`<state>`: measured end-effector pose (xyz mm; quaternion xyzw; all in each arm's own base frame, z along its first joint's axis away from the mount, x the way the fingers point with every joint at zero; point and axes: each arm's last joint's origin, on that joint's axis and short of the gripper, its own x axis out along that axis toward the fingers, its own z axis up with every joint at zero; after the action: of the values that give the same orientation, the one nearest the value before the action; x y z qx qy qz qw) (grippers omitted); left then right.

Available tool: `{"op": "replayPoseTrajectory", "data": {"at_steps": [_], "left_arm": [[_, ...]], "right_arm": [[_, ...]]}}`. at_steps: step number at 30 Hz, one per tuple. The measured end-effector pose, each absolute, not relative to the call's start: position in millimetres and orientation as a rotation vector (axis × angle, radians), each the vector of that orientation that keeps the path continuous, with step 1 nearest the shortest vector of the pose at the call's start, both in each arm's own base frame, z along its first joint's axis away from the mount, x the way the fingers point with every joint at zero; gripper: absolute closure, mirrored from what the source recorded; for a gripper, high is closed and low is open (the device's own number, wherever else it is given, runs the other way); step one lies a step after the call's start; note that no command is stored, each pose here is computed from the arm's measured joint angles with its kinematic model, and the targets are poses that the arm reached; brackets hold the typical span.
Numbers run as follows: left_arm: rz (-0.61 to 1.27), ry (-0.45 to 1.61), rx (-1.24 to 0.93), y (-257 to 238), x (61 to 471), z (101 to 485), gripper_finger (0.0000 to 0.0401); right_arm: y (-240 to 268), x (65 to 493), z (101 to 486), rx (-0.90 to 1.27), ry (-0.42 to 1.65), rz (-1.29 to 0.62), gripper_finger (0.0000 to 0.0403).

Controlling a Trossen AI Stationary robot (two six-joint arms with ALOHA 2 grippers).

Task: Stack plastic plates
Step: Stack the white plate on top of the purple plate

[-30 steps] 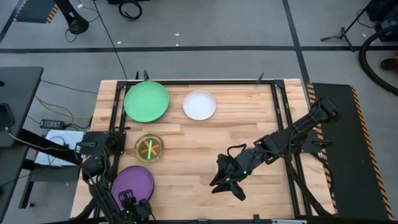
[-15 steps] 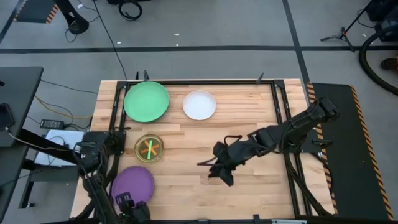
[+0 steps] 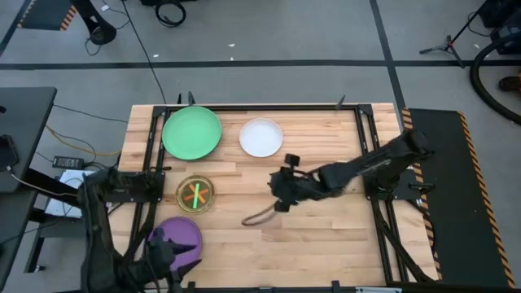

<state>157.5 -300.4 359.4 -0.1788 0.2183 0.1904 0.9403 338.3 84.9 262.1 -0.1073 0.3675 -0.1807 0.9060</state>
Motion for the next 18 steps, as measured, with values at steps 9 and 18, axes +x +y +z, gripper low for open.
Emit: {"op": "replayPoseTrajectory", "data": {"at_steps": [9,18], "left_arm": [[0.436,0.202,-0.348,-262,171,399,0.0216],[0.389,0.503,-0.413,-236,177,410,0.0216]], "right_arm": [[13,379,179,-0.203,1.067,-0.324,0.0264],[-44,401,154,-0.261,0.995,-0.321,0.0264]]}}
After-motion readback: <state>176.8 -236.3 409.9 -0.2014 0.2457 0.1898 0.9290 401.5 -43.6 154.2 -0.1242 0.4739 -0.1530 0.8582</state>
